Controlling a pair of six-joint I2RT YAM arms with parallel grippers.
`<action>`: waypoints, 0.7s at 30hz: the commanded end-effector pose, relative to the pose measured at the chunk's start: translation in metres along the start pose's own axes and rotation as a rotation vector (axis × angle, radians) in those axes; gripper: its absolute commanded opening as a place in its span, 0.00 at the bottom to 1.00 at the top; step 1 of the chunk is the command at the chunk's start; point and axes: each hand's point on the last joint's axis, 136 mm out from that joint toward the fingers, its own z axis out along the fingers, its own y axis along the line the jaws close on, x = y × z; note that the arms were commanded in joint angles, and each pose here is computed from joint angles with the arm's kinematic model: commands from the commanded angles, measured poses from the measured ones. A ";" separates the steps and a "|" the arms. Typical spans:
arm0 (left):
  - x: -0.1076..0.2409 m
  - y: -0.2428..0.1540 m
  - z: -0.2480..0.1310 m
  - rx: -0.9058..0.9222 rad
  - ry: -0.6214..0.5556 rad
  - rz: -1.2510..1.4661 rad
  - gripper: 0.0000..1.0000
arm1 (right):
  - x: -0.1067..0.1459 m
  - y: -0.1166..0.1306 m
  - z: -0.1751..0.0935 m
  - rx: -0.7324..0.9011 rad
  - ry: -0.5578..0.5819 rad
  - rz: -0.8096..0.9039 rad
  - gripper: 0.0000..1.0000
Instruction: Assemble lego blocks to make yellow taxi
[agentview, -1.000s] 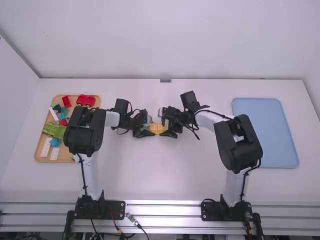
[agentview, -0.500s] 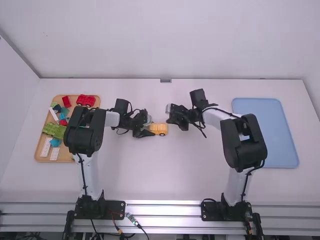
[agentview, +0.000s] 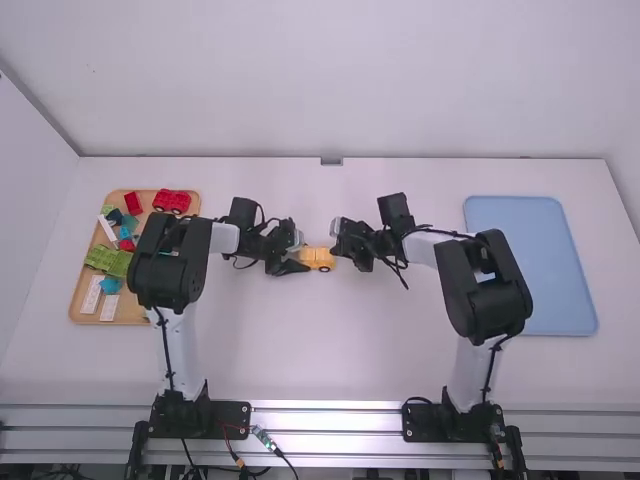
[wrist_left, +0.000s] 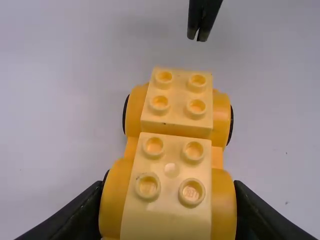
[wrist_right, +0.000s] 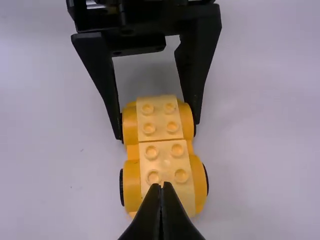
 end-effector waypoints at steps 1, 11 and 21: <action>0.007 -0.006 0.005 0.021 0.003 -0.013 0.49 | -0.010 0.002 -0.003 0.004 -0.012 0.004 0.00; 0.007 -0.007 0.005 0.024 0.004 -0.017 0.44 | -0.008 -0.001 -0.004 0.014 -0.003 0.001 0.00; 0.007 -0.008 0.005 0.027 0.005 -0.022 0.43 | -0.014 -0.004 0.003 0.037 0.008 -0.011 0.00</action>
